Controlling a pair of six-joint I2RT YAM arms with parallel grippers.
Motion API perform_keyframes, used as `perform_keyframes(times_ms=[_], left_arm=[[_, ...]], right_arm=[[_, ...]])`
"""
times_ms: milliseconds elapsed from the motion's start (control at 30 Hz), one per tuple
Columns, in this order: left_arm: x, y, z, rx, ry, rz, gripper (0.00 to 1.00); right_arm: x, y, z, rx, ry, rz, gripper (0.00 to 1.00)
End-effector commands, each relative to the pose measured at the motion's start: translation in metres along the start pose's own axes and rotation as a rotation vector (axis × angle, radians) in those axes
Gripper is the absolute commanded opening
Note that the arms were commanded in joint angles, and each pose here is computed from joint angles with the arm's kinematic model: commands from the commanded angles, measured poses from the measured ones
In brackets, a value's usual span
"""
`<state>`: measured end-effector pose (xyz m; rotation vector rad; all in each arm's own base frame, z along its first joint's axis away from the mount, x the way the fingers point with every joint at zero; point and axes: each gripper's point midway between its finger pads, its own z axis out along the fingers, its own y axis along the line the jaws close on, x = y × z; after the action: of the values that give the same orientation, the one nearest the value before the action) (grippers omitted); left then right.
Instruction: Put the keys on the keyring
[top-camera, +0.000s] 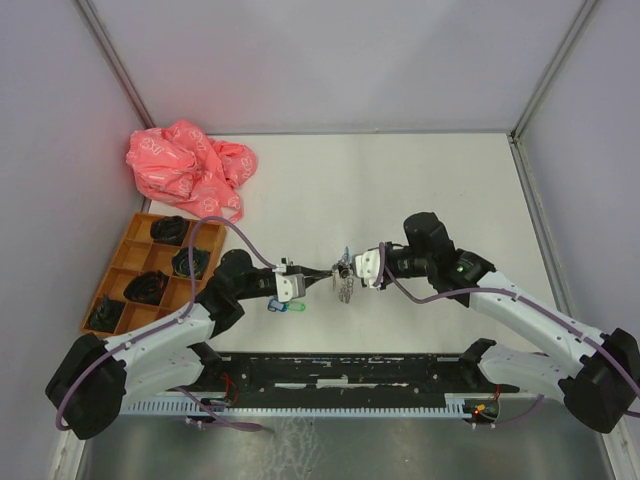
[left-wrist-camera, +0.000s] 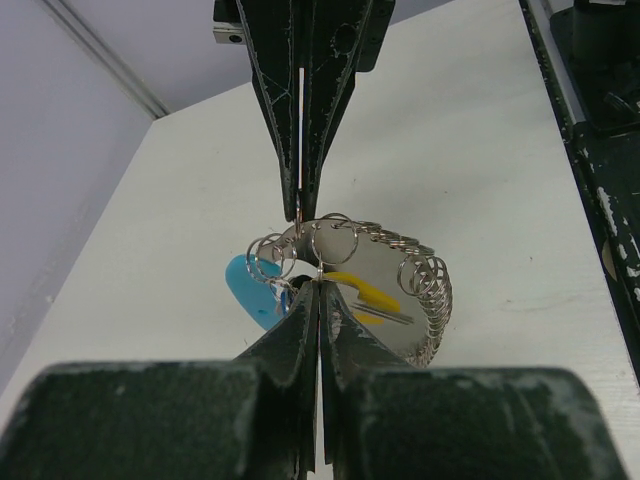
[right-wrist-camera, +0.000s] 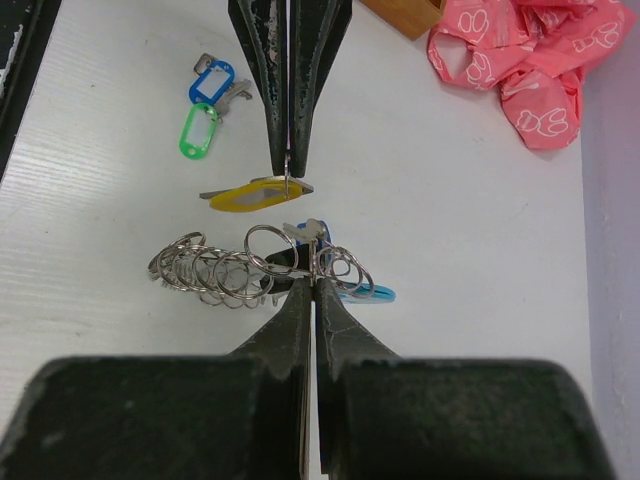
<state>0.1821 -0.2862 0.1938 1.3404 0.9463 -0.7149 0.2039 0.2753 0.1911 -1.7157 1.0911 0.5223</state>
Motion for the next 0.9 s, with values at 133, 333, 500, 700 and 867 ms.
perform_keyframes(times_ms=[133,333,500,700,867], left_arm=[[-0.0161,0.0140,0.0086,-0.005,-0.022,0.086,0.03],[-0.0156,0.0140,0.0091,-0.009,-0.017,0.078,0.03],[-0.0161,0.0157,0.0091,-0.017,-0.015,0.078,0.03],[-0.0159,0.0149,0.0098,-0.012,-0.014,0.074,0.03],[-0.0156,0.0120,0.0104,0.003,-0.016,0.072,0.03]], right_arm=[[-0.0282,-0.0087,0.0021,0.006,-0.105,-0.110,0.01],[-0.0270,-0.0043,0.0042,-0.017,-0.092,-0.108,0.01],[-0.0261,-0.0027,0.0052,-0.024,-0.082,-0.110,0.01],[-0.0257,-0.0023,0.0061,-0.024,-0.077,-0.111,0.01],[-0.0246,-0.0058,0.0047,-0.004,-0.065,-0.111,0.01]])
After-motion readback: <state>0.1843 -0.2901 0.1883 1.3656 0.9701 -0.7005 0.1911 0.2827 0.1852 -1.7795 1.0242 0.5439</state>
